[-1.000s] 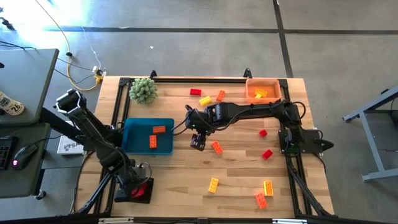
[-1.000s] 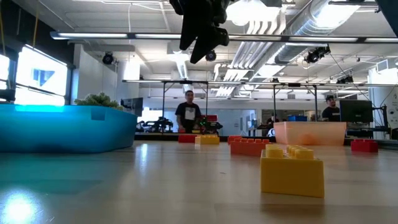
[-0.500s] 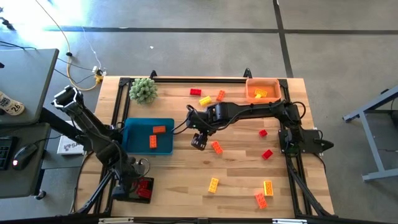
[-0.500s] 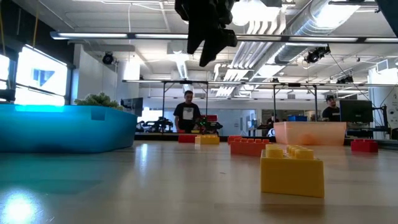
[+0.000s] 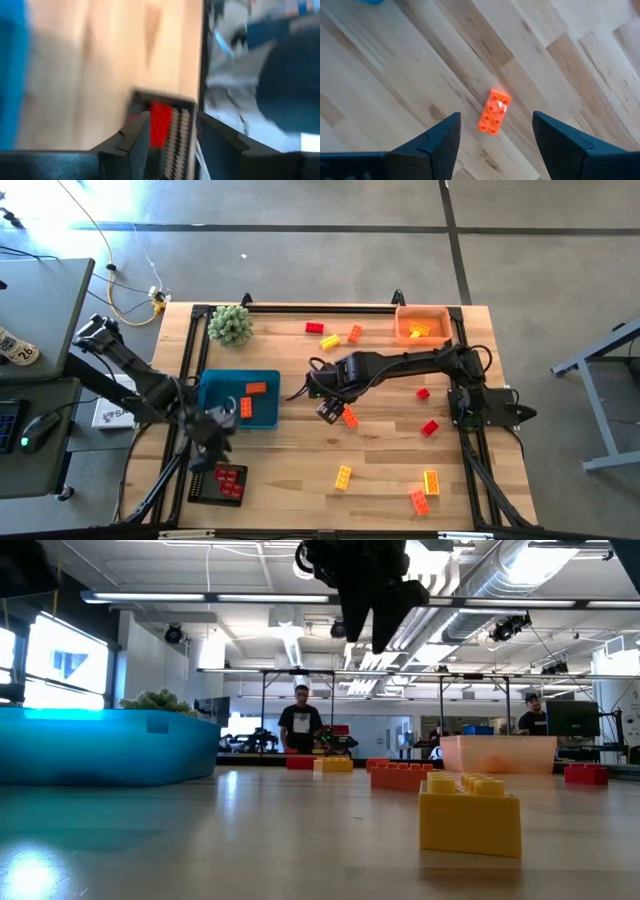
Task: Sort & place blocks by color
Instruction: Put the orange game piece into the blue bin
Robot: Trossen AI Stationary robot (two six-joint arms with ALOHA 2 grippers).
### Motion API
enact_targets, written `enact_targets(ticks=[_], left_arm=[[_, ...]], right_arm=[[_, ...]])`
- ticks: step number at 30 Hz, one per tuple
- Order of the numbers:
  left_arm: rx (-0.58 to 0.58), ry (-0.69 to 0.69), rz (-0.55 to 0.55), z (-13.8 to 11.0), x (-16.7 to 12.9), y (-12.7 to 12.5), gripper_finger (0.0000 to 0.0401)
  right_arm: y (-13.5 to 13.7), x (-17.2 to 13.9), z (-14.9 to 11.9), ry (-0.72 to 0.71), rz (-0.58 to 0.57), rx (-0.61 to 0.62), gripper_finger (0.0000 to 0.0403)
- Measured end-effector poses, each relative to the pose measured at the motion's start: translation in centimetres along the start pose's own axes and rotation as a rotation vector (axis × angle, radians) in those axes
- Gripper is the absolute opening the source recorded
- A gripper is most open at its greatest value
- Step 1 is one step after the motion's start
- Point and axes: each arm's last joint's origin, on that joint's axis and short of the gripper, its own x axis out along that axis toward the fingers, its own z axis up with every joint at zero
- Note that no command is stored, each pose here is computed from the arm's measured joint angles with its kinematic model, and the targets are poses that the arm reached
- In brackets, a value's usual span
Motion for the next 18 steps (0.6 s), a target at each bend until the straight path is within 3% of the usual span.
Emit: enact_targets(ticks=[10,18], left_arm=[[0.01,-0.356,0.174,2.8,-2.2,2.3,0.0147],[0.048,-0.435,0.207,4.4,-2.7,3.4,0.0147]], right_arm=[[-0.3,4.5,-1.7,0.099,-0.058,0.002,0.0233],[-0.2,7.5,-2.3,0.107,0.003,0.034,0.0233]])
